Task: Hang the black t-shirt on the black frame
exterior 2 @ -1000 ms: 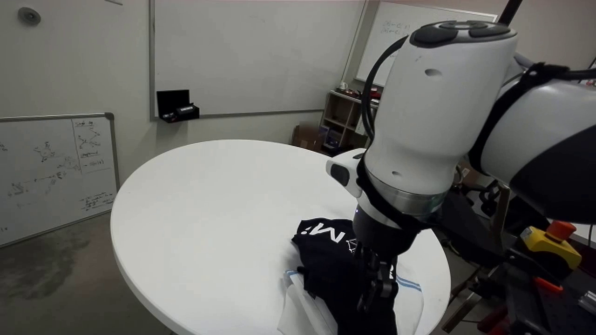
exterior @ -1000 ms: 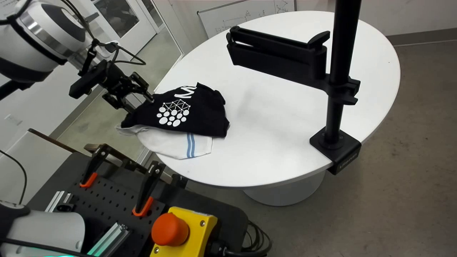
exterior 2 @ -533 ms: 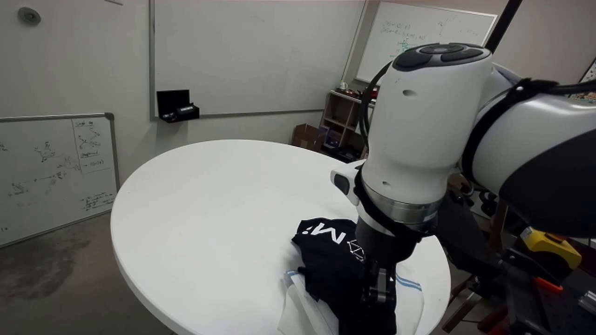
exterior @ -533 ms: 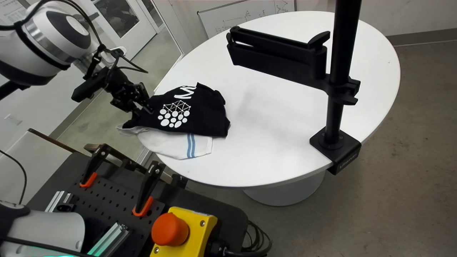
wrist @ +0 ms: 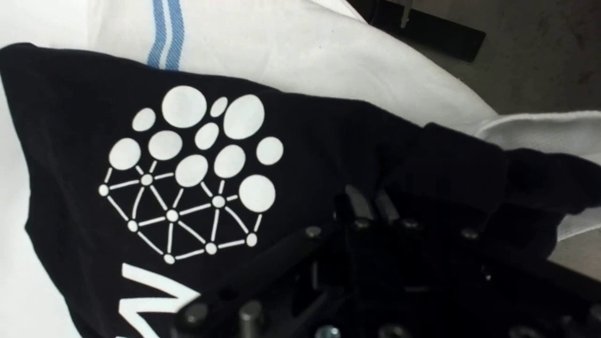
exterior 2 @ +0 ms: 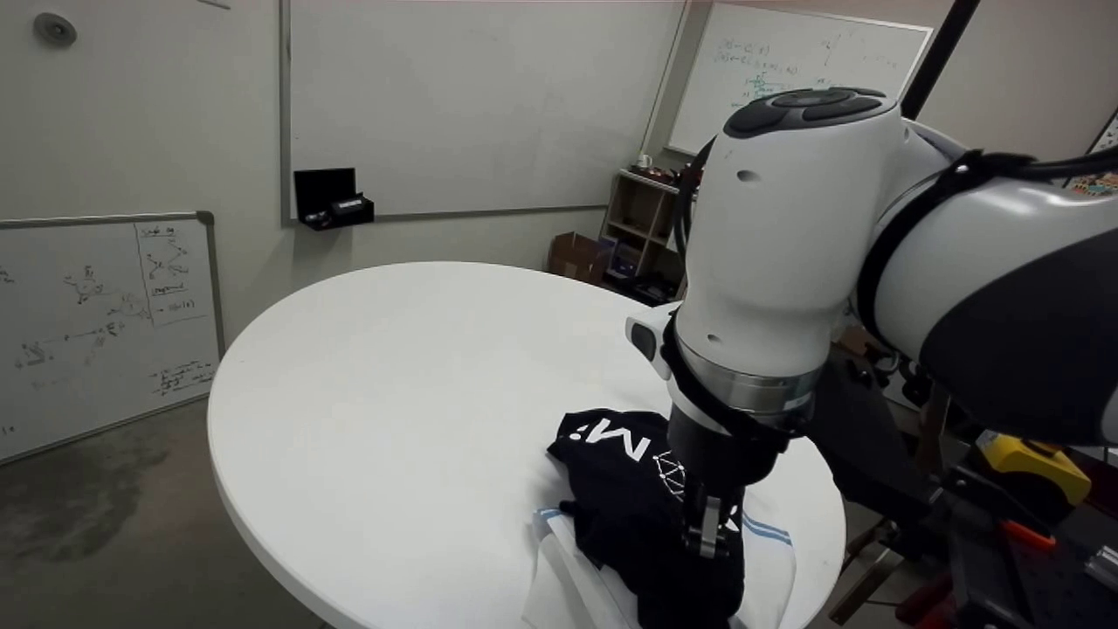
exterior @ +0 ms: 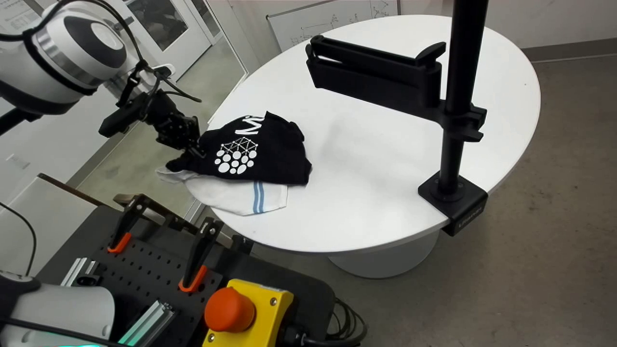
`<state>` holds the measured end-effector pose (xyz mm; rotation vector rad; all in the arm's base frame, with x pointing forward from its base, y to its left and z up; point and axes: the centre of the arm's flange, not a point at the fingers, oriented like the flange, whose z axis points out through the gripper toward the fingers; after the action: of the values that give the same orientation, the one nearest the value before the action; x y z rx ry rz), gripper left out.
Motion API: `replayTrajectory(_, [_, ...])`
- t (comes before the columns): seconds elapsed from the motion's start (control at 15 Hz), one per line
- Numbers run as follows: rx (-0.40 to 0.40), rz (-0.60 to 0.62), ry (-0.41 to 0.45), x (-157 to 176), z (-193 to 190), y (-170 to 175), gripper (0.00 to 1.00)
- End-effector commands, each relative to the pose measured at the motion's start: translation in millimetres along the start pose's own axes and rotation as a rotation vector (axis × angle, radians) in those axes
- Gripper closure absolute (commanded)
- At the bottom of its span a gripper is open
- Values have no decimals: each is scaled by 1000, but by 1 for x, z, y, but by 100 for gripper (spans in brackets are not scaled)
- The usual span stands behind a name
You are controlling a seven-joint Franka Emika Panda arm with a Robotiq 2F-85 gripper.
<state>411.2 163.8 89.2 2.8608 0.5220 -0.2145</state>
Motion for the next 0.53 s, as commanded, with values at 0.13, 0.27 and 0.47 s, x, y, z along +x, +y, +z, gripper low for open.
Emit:
replayTrajectory(0.13, [41,90,22,-17,-22,34,99])
replayTrajectory(0.27, [64,146,38,-32,-37,52,99])
replayTrajectory(0.47, [95,205,80,-67,-69,73,99])
